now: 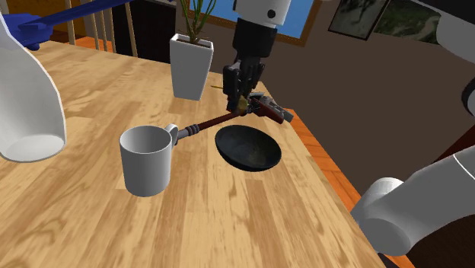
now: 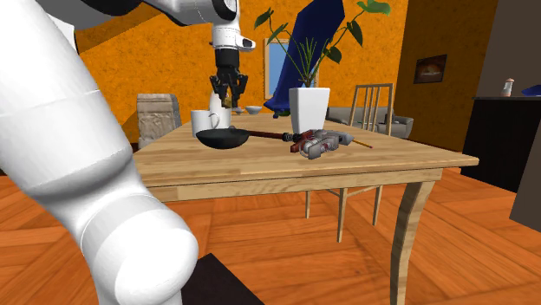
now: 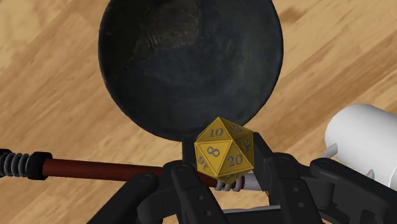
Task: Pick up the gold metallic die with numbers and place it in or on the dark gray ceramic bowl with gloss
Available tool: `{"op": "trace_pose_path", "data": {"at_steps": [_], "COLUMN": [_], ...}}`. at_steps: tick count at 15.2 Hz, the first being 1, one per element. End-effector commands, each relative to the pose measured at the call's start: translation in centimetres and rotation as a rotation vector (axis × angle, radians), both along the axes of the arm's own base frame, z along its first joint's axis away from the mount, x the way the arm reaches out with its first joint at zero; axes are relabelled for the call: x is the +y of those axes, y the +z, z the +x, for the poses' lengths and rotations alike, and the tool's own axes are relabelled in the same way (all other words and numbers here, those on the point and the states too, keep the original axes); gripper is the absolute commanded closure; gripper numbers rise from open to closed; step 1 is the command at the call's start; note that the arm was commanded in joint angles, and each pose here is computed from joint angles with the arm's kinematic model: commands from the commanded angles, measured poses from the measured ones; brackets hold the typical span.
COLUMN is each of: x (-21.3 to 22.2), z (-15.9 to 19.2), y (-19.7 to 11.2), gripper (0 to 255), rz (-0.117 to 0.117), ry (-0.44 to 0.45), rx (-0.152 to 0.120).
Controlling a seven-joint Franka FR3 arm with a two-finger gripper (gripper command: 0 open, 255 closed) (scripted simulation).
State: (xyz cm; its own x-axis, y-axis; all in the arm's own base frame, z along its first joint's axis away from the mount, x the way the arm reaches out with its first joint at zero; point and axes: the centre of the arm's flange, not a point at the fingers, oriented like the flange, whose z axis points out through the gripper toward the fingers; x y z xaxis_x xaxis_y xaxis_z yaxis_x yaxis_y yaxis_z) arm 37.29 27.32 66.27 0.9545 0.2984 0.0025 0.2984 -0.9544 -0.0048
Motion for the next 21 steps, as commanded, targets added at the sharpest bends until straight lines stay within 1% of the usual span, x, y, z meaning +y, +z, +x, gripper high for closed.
{"op": "trace_pose_path", "data": {"at_steps": [1, 3, 15, 16, 21], "x": [-1.5, -2.7, -2.7, -2.7, -2.7], "z": [-2.2, -4.4, -4.4, -4.4, -4.4], "y": [0.0, 0.0, -6.4, -7.2, -7.2], "gripper": [255, 255, 255, 255, 255], "rz": [0.001, 0.001, 0.001, 0.001, 0.001], "ry": [-0.001, -0.001, -0.001, -0.001, -0.001], "rx": [0.001, 0.001, 0.001, 0.001, 0.001]}}
